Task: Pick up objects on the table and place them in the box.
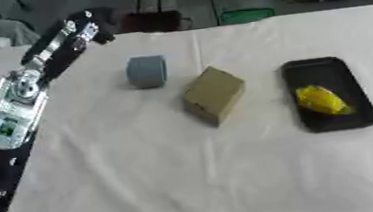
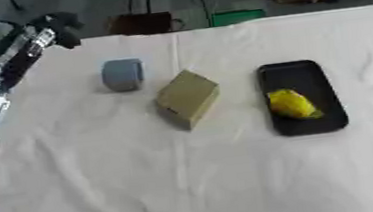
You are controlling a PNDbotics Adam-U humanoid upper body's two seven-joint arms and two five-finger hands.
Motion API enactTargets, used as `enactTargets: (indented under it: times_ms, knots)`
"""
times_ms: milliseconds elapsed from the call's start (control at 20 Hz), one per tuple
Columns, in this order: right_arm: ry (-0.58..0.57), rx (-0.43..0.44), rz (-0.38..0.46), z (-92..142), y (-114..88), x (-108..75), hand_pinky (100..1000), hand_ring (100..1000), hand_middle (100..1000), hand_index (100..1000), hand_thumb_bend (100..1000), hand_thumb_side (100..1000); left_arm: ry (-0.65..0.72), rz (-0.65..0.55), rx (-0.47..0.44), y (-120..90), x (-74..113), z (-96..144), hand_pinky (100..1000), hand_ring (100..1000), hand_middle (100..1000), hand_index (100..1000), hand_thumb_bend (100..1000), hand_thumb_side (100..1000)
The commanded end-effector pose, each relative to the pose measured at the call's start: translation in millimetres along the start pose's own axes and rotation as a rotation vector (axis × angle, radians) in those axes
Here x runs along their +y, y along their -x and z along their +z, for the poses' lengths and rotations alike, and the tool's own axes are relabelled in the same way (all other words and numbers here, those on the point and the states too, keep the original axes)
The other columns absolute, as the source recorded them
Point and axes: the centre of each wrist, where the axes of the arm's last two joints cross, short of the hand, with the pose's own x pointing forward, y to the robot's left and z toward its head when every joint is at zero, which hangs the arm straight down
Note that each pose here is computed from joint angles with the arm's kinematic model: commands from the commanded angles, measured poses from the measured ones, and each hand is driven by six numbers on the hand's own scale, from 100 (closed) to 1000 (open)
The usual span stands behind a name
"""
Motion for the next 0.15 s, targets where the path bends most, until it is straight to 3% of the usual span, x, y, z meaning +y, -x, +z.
enactTargets:
  times_ms: [50,150]
  knots:
    - [-0.015,-0.015,0.039,-2.7,-10.3,-3.6,664,553,766,835,100,635,-0.029,-0.009,-0.020,-8.5,8.7,-0.7,728,682,759,886,100,986]
    - [-0.015,-0.015,0.040,-2.5,-10.3,-3.7,664,553,766,835,100,635,-0.029,-0.008,-0.018,-8.7,8.3,-0.6,728,682,759,886,100,986]
